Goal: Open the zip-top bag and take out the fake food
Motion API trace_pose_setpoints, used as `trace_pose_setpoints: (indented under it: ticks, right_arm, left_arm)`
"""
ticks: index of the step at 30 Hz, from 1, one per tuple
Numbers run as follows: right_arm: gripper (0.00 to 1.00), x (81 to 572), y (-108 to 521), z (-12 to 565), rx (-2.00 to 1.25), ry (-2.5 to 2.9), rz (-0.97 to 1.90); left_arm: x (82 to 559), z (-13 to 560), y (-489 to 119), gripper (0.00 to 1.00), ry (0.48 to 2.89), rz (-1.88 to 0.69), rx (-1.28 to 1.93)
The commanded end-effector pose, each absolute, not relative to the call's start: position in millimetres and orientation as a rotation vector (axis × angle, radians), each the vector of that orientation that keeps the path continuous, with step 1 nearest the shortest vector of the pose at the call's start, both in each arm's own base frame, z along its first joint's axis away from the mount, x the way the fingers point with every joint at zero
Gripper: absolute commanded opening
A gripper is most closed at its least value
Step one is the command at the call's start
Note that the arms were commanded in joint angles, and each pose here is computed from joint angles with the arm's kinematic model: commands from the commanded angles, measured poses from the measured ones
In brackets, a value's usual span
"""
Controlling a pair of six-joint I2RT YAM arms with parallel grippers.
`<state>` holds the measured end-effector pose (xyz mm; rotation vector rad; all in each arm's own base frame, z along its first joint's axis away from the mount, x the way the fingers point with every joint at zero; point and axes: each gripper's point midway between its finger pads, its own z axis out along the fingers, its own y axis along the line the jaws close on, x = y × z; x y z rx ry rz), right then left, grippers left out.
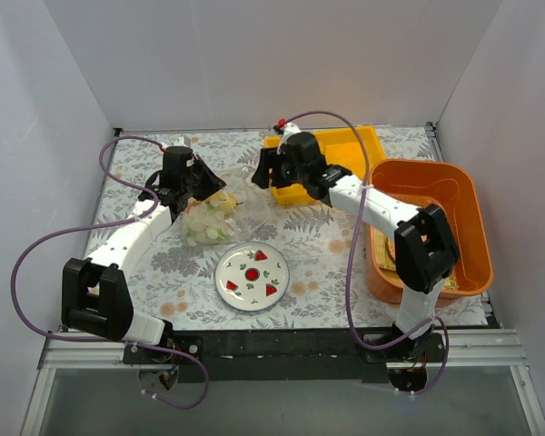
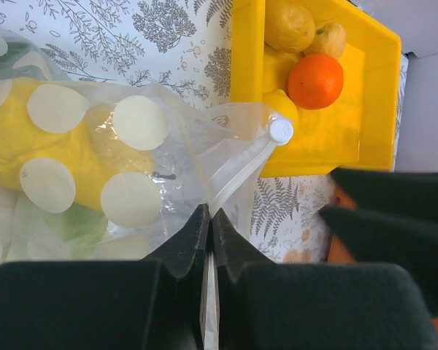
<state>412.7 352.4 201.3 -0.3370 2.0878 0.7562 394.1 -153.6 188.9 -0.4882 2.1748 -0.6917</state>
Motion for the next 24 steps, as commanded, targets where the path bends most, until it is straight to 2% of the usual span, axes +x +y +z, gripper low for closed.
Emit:
trace_pose_setpoints:
  ticks: [1,5,12,19,24]
  right_arm:
    - [0.67,368,411,177,-0.405,2.129,1.017]
    - [0.65,350,443,159,-0.428,2.17,1.107]
    - [0.63,357,462,150,-0.306,2.141,1.229]
    - [0.48,365,472,154,-0.258,2.101,1.283]
    - [0.47,367,481,147,-0.259,2.115,1.318]
  left_arm:
    - [395,220,-156,0.0,2.111,-0.744,-0.463]
    - [393,220,-156,0.0,2.112,-0.751,-0.466]
    - [388,214,-157,0.0,2.124,-0.756,-0.472]
    - [389,215,-157,0.0,2.122,-0.754,-0.464]
    - [390,214,-157,0.0,2.123,-0.755,-0.464]
